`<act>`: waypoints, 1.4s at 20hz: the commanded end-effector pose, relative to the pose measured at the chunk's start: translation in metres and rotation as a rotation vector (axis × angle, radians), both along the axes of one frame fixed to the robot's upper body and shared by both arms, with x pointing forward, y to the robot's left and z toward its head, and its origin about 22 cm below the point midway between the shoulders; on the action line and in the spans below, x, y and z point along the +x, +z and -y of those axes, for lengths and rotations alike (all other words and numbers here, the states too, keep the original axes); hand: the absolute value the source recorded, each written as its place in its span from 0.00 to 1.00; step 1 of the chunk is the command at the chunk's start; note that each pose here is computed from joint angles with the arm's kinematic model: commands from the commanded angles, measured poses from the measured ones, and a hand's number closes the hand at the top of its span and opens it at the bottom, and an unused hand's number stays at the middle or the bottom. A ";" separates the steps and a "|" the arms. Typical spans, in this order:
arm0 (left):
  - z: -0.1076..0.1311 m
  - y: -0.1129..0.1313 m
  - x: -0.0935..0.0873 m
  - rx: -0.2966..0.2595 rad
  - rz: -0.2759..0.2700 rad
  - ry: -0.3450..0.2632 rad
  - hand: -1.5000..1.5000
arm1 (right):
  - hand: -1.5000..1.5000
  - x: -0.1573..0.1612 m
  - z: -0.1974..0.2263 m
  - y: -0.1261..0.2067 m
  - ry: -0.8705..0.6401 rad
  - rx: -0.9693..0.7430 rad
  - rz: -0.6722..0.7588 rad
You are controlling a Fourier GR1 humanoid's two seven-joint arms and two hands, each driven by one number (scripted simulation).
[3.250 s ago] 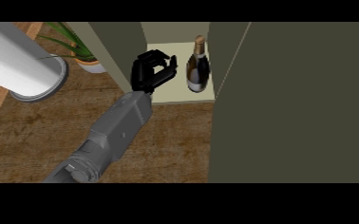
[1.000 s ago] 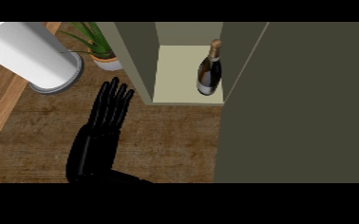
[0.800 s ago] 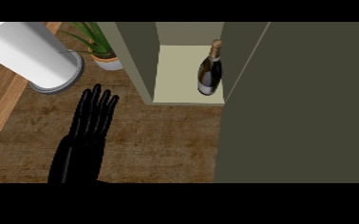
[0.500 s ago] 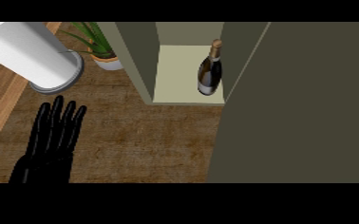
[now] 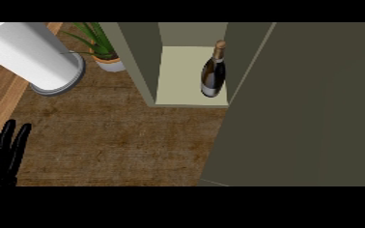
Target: Pick up the wine, place it into the cabinet and close the cabinet
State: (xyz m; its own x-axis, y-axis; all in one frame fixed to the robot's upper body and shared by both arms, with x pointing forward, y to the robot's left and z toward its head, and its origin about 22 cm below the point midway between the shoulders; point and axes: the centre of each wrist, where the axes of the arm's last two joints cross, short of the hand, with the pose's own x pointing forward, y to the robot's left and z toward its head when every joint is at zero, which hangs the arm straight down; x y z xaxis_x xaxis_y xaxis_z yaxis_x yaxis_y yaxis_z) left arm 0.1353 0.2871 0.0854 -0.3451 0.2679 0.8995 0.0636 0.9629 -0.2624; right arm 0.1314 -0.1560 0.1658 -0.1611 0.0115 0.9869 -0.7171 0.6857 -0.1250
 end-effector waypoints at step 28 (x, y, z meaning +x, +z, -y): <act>-0.099 0.042 -0.020 0.050 0.005 -0.026 0.00 | 1.00 0.150 -0.137 0.055 -0.236 -0.120 0.229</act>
State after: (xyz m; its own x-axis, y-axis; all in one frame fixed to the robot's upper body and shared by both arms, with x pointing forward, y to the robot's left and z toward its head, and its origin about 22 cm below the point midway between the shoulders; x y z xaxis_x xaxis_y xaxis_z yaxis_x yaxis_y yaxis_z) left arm 0.1169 0.3838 0.1275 -0.3491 0.2512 0.9028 0.1011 0.9679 -0.2302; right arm 0.2491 -0.0124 0.2173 -0.3528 0.1569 0.9224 -0.5243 0.7834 -0.3338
